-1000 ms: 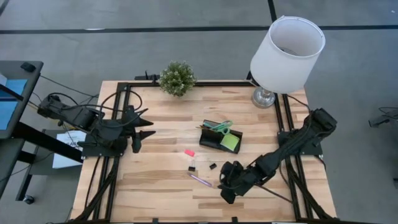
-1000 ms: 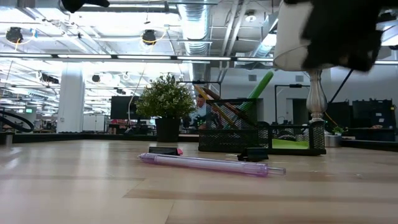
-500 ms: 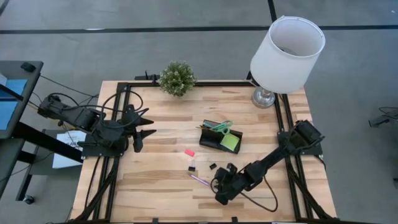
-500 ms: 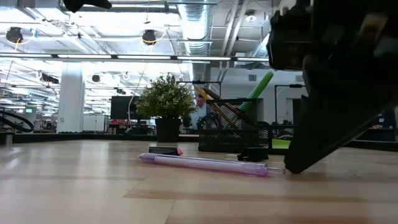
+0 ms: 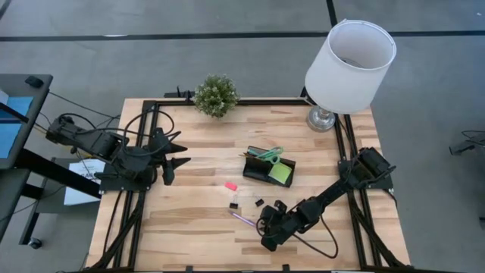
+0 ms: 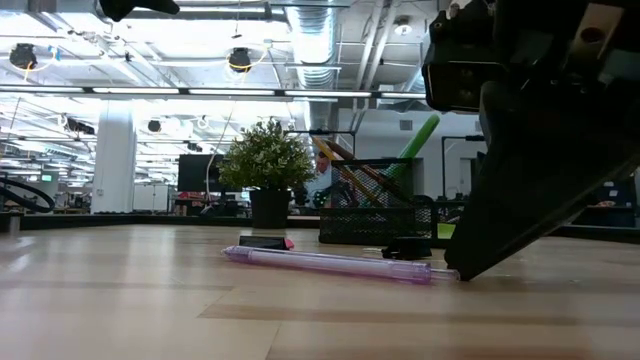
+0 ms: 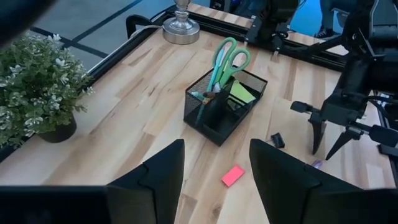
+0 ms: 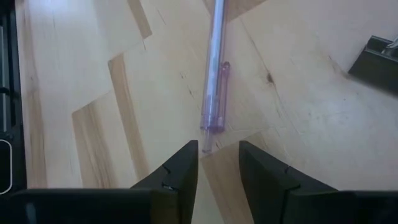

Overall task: Pick and place office supplies into organizer
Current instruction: Put the purple ballpen on the black desk organizer

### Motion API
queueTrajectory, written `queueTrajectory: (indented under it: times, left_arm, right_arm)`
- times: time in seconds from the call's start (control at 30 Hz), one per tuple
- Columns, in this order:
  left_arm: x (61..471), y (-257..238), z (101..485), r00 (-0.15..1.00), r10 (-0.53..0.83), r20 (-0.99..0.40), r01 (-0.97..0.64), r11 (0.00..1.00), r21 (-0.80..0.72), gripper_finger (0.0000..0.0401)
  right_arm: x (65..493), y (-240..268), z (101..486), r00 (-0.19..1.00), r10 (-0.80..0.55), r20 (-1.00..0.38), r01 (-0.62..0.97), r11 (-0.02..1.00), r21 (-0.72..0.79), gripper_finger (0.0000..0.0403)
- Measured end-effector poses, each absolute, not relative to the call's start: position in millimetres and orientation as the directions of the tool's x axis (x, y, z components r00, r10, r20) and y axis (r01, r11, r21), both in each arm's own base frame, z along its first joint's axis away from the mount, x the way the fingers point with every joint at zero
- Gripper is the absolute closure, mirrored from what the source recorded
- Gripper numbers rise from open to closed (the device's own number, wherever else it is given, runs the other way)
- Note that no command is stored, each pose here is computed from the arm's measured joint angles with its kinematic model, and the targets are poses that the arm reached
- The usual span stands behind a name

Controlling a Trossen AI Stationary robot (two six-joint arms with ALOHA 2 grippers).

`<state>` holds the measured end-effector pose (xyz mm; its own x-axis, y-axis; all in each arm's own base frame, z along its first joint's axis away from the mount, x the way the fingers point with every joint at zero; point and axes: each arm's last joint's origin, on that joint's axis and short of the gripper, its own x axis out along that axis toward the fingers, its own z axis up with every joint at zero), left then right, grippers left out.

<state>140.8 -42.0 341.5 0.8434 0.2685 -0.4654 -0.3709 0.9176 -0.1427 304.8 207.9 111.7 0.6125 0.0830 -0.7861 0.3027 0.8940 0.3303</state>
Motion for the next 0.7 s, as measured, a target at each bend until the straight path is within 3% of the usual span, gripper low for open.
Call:
queueTrajectory:
  times: [0.7]
  left_arm:
    - [140.7,-41.2,341.7,0.840,0.295,-0.456,-0.394,0.909,-0.138,0.0227]
  right_arm:
    - [309.5,208.1,95.2,0.603,0.066,-0.795,0.221,0.944,0.245,0.0320]
